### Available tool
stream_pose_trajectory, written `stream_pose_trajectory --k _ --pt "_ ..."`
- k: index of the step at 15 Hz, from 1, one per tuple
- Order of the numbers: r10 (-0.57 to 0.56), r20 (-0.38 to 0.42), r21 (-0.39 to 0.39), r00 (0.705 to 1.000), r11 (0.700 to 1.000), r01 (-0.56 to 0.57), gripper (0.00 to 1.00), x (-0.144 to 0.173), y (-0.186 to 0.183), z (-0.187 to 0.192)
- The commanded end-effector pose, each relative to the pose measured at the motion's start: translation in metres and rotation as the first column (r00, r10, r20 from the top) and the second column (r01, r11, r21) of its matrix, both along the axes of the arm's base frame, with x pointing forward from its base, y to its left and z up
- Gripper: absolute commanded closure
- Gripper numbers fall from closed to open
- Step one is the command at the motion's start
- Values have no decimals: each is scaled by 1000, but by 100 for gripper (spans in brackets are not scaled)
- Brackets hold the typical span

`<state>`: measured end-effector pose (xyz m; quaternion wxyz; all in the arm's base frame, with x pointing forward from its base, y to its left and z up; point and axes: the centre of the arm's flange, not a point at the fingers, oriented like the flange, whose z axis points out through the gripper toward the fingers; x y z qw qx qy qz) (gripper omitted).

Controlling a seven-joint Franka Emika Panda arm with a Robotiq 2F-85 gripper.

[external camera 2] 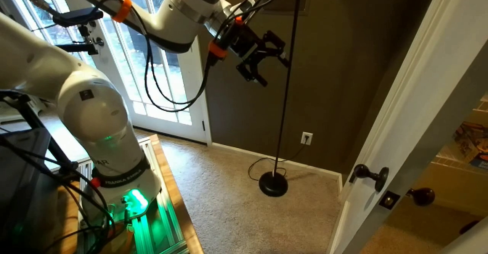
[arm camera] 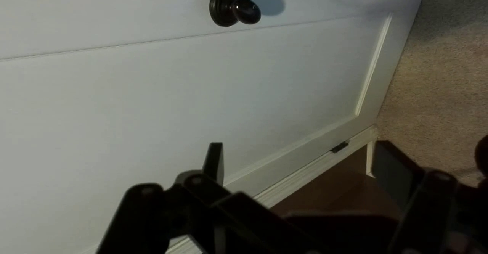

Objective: Close the pantry door.

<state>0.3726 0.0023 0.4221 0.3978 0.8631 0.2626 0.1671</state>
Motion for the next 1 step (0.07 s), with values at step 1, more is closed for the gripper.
stream_pose_trajectory --k 1 --pt "0 0 0 1000 1000 0 0 0 0 0"
